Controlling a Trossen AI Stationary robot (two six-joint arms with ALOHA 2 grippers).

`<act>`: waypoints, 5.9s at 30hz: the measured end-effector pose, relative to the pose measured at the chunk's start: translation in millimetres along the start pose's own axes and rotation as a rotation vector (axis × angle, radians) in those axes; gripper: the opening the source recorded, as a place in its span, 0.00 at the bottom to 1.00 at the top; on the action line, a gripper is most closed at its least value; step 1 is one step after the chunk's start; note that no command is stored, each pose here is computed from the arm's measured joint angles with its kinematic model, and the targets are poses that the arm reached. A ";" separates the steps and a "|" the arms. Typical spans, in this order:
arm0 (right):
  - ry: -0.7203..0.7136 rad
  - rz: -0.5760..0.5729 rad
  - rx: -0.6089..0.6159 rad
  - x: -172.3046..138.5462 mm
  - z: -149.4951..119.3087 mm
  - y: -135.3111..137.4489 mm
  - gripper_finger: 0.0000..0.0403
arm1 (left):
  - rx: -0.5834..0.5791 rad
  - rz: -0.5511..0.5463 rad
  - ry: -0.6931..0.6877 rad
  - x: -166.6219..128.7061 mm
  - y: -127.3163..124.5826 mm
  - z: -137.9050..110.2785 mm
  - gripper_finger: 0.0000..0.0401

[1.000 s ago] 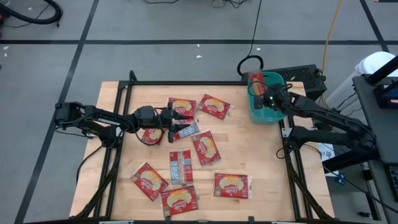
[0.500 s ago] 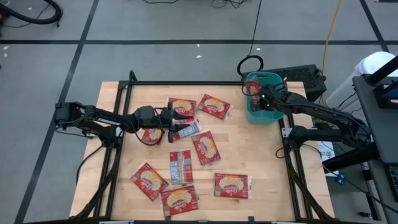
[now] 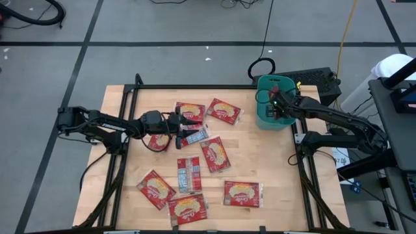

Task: Sort popcorn bags into baskets
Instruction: Put the red popcorn bag into the green bin, then adjust the green bin, then adjust the red popcorn bag, then put the red popcorn bag into the green bin

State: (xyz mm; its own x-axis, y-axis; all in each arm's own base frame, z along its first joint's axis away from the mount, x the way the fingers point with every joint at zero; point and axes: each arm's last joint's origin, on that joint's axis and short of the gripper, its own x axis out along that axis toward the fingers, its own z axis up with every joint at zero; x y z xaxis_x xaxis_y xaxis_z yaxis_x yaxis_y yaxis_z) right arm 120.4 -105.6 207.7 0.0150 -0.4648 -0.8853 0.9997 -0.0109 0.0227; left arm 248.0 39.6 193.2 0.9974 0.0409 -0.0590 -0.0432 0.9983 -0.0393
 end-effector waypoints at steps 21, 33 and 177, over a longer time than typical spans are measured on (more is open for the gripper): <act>-0.028 0.041 0.042 21.0 -10.9 -0.2 0.33 | 0.010 0.000 -0.001 0.0 0.0 0.1 0.41; -0.063 0.073 -0.046 -1.7 7.1 7.5 0.35 | 0.027 0.001 -0.001 0.0 0.0 0.1 0.41; -0.296 0.586 -0.343 67.2 -2.4 179.9 0.00 | 0.070 0.135 0.074 -0.7 5.2 -7.0 0.41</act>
State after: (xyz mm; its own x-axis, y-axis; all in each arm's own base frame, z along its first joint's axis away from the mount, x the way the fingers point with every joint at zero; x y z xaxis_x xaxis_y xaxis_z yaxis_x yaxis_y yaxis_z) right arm 301.3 -136.7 151.2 0.5905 -0.5294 -0.6091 0.7803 0.5672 0.2636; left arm 246.7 44.4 186.0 0.9759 0.1738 -0.1320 -0.1694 0.9846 0.0438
